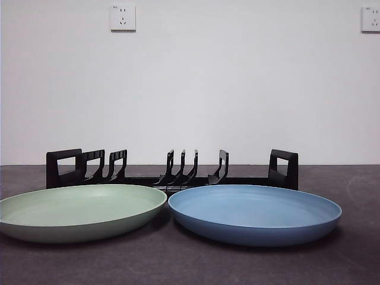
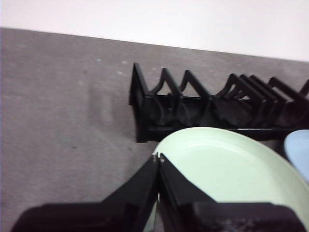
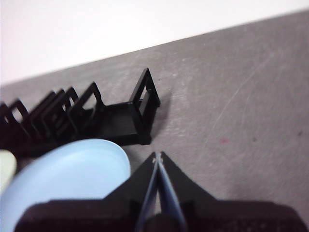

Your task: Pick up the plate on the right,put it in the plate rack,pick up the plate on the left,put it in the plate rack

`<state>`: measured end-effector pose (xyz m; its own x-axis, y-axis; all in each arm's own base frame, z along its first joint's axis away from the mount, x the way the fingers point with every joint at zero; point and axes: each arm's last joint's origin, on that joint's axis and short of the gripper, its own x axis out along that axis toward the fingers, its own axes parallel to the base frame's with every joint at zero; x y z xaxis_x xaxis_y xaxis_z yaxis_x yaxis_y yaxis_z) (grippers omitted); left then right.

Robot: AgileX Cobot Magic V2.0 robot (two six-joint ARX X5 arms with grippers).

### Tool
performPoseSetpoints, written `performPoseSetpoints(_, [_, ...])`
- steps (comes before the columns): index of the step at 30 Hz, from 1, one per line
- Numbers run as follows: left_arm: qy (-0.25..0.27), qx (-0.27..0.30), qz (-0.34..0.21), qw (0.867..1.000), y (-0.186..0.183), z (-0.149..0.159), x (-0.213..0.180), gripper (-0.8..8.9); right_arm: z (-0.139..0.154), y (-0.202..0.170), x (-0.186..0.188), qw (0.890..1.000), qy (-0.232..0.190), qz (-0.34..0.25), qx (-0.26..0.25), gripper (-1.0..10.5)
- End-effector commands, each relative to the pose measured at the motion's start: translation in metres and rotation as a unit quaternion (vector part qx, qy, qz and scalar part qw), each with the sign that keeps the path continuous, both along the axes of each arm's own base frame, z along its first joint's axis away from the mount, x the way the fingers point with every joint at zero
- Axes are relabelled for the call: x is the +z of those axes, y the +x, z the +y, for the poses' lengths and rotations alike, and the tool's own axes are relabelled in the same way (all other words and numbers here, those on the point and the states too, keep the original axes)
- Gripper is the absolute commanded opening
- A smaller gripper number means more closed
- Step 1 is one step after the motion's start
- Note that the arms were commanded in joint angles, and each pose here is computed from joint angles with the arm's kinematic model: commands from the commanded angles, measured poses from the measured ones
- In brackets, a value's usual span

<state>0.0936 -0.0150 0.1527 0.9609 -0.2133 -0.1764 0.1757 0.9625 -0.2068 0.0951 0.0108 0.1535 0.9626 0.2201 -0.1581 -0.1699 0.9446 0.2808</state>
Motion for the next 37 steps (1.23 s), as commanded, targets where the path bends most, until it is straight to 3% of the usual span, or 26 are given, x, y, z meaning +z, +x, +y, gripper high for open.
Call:
performPoseSetpoints(1, [-0.027,-0.016,0.0,1.0,0.0,-0.001,0.0,-0.07,0.0,0.001,-0.004,0.997,0.075,0.021,-0.011,0.0])
performPoseSetpoints(11, [-0.052,-0.03,-0.018,0.998,-0.002,-0.002,0.052,-0.07,0.0,0.003,0.037,0.996,0.084,0.013,-0.015,-0.1])
performPoseSetpoints(16, [-0.052,-0.054,0.025,0.997,0.014,-0.005,0.078,-0.08,0.002,0.018,0.069,0.996,0.076,0.044,-0.01,-0.1])
performPoseSetpoints(21, [-0.055,-0.091,0.084,0.991,0.039,-0.011,0.094,-0.05,0.007,0.044,0.092,0.993,0.055,0.085,0.055,-0.1])
performPoseSetpoints(25, [-0.057,-0.141,0.128,0.98,0.064,-0.017,0.099,-0.04,0.011,0.069,0.099,0.982,0.044,0.148,0.109,0.0])
performPoseSetpoints(31, [-0.082,-0.209,0.179,0.958,0.086,-0.024,0.095,-0.01,0.014,0.094,0.092,0.958,0.01,0.247,0.147,0.1])
performPoseSetpoints(33, [-0.084,-0.209,0.19,0.955,0.089,-0.025,0.091,0.03,0.015,0.099,0.089,0.953,0.002,0.263,0.151,0.8])
performPoseSetpoints(35, [-0.084,-0.205,0.196,0.955,0.091,-0.025,0.089,1.95,0.015,0.103,0.085,0.949,-0.001,0.275,0.152,2.6])
performPoseSetpoints(36, [-0.083,-0.201,0.193,0.957,0.091,-0.025,0.09,3.19,0.015,0.104,0.083,0.948,-0.001,0.279,0.151,2.9])
performPoseSetpoints(37, [-0.081,-0.195,0.189,0.959,0.092,-0.024,0.091,3.33,0.015,0.105,0.083,0.948,-0.001,0.281,0.15,2.8])
